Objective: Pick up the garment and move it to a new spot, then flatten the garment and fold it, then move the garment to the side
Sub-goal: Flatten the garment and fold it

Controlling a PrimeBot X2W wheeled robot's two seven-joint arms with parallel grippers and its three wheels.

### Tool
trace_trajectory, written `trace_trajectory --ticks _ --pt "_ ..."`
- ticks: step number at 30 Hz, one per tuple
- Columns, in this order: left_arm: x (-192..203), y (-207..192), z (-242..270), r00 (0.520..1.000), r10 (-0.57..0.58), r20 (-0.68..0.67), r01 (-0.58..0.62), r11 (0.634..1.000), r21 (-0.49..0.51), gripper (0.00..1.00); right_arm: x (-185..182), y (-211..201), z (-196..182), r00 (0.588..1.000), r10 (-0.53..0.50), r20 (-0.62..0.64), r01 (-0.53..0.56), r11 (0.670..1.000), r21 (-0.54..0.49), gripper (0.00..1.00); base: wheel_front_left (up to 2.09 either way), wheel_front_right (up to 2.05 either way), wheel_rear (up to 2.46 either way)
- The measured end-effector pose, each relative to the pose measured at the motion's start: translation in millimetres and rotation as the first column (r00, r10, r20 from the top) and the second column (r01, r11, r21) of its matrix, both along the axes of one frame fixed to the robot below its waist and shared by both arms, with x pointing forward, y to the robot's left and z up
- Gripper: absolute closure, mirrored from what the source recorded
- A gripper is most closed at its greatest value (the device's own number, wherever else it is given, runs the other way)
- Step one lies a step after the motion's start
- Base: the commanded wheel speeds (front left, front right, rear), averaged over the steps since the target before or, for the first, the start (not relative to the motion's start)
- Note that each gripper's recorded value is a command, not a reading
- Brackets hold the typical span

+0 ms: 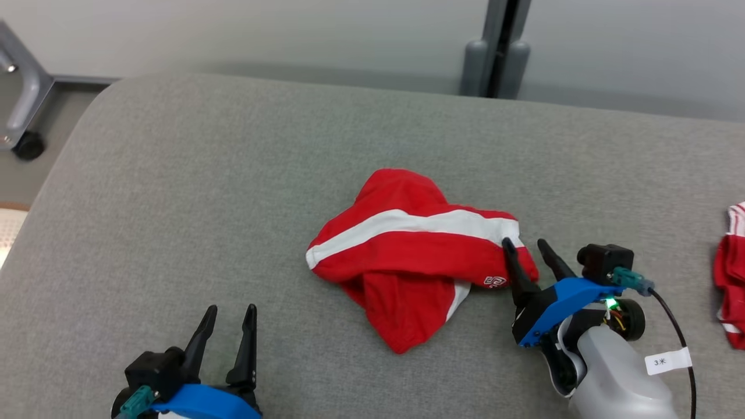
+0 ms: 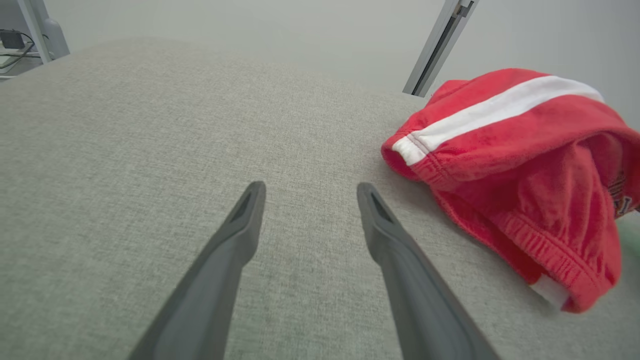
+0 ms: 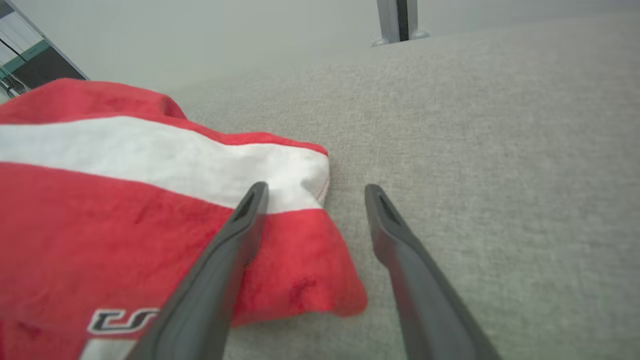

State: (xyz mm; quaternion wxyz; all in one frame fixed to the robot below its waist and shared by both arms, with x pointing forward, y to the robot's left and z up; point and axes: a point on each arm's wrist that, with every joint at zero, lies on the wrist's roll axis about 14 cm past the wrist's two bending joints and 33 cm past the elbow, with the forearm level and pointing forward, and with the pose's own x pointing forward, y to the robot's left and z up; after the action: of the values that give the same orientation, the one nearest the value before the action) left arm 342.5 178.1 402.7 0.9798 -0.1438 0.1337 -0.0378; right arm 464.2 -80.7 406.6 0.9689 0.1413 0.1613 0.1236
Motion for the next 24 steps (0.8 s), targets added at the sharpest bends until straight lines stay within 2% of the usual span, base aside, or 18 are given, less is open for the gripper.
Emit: trace_trajectory --ticks 4,5,6,8,13,18,21,24 --pt "2.5 5.4 -3.8 1.0 0.02 -0.014 -0.02 1.0 -0.005 0.0 -3.4 14.9 -27.5 0.995 0.043 -0.086 -0.044 0.999 -0.006 0.0 0.0 0.0 0.0" --pt "3.5 6.7 -4.4 1.0 0.023 -0.016 -0.023 1.0 -0.005 0.0 -2.2 17.1 -29.8 0.995 0.049 -0.092 -0.049 0.999 -0.005 0.04 0.0 0.0 0.0" --pt "4.9 7.0 -4.4 1.0 0.025 -0.016 -0.025 1.0 -0.008 0.0 -0.6 18.7 -31.3 0.994 0.055 -0.096 -0.056 0.998 -0.007 0.34 0.0 0.0 0.0" --pt "7.3 5.8 -4.7 1.0 0.022 -0.016 -0.022 1.0 -0.011 0.0 1.1 19.5 -32.8 0.993 0.058 -0.1 -0.059 0.998 -0.006 1.0 0.0 0.0 0.0" --pt "14.9 -1.7 -0.2 1.0 0.0 0.002 0.001 1.0 -0.021 0.0 7.7 13.3 -16.8 0.998 0.035 -0.048 -0.035 0.999 0.006 1.0 0.0 0.0 0.0" --pt "14.9 -9.5 8.4 0.999 -0.017 0.03 0.018 0.999 -0.03 0.0 24.3 5.0 39.5 0.99 0.02 0.14 -0.019 1.0 -0.01 1.0 0.0 0.0 0.0" --pt "7.3 -15.5 8.4 0.999 -0.026 0.029 0.027 0.999 -0.037 0.0 18.2 -3.2 65.1 0.973 0.017 0.23 -0.008 0.999 -0.04 1.0 0.0 0.0 0.0" --pt "0.5 -22.7 8.7 0.999 -0.035 0.03 0.037 0.998 -0.045 0.0 1.5 -22.0 72.8 0.963 -0.01 0.271 0.033 0.996 -0.081 1.0 0.0 0.0 0.0"
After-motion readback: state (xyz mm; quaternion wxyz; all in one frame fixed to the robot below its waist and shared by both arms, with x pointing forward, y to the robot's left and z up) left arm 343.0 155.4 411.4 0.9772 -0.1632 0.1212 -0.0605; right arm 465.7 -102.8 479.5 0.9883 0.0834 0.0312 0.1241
